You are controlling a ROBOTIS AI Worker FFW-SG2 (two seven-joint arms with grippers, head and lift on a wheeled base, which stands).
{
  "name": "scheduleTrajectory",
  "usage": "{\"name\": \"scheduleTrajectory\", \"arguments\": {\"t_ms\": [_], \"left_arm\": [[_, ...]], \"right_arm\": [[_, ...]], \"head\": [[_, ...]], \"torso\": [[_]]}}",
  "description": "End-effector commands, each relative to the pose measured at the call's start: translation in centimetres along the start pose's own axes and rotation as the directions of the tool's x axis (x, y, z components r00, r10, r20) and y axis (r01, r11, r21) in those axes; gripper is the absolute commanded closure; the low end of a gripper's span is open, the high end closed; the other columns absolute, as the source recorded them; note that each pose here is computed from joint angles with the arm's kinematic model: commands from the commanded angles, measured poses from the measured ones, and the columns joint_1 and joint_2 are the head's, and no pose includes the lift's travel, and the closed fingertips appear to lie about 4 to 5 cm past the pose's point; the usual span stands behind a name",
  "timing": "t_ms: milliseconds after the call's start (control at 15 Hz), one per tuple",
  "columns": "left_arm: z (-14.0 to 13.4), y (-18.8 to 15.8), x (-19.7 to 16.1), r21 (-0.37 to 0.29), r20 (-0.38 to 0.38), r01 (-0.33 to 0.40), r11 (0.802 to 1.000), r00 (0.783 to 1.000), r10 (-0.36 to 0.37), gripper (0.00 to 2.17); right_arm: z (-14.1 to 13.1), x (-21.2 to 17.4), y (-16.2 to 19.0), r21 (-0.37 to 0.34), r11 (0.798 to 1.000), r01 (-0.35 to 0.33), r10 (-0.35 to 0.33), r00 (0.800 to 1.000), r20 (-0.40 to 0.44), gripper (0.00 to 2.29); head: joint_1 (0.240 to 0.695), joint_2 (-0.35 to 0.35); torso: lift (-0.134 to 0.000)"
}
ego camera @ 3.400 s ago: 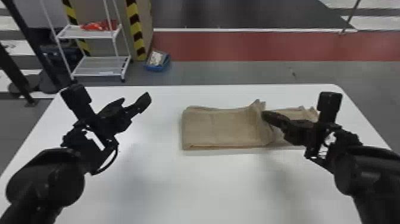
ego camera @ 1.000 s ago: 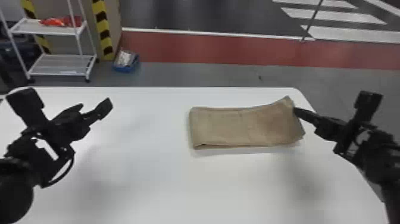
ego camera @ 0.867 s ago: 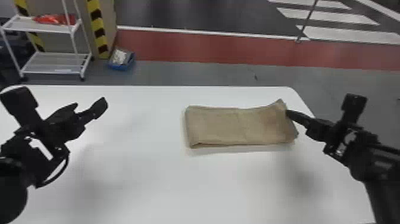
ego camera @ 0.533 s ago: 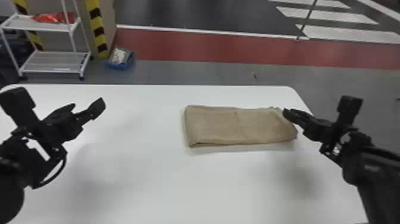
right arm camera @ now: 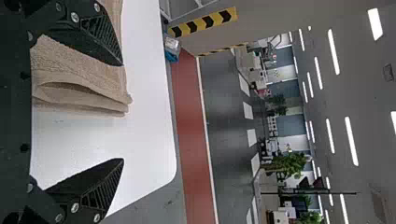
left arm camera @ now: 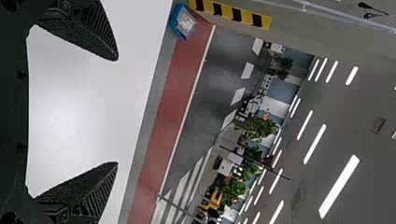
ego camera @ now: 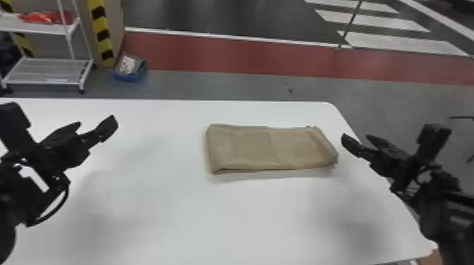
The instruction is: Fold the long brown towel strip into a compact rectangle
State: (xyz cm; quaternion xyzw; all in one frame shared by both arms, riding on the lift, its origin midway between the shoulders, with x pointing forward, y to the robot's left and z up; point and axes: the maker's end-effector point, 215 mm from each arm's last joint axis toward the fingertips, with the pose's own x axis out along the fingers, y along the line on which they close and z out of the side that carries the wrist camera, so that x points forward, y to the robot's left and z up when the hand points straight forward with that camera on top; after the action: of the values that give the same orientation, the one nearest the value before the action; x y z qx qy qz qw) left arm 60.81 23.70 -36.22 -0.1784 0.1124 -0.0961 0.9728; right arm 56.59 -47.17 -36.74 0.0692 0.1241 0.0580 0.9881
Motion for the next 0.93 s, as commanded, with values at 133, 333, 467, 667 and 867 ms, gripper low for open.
{"name": "scheduleTrajectory", "arguments": {"t_ms": [133,333,467,667,867], "left_arm": [[-4.0,-3.7,-0.4,-0.006,-0.052,0.053,0.999,0.997,-0.053,0.09],[-8.1,-9.0,-0.3,0.069,-0.108,0.124,0.99,0.987,-0.117,0.09],[-10.1,-12.2,0.0,0.113,-0.105,0.151,0.982,0.985,-0.139,0.09],[-11.8,-16.4,1.2,0.146,-0.11,0.194,0.97,0.978,-0.179,0.1],[-13.1,-19.5,2.9,0.216,-0.131,0.21,0.953,0.974,-0.185,0.16]], "right_arm": [[-1.1,-1.2,-0.1,-0.004,1.0,0.0,0.0,1.0,0.011,0.07],[-1.2,-2.9,-0.3,0.004,1.0,0.004,-0.004,0.999,0.037,0.08],[-0.9,-4.5,-1.2,0.015,1.0,0.017,-0.018,0.998,0.061,0.08],[-0.5,-6.6,-2.1,0.022,0.999,0.024,-0.026,0.997,0.079,0.09],[0.1,-8.4,-2.3,0.027,0.999,0.022,-0.024,0.995,0.101,0.09]], "head": [[0.695,-0.229],[0.695,-0.264],[0.695,-0.319],[0.695,-0.35],[0.695,-0.35]], "torso": [[-0.128],[-0.128],[-0.128],[-0.128],[-0.128]]}}
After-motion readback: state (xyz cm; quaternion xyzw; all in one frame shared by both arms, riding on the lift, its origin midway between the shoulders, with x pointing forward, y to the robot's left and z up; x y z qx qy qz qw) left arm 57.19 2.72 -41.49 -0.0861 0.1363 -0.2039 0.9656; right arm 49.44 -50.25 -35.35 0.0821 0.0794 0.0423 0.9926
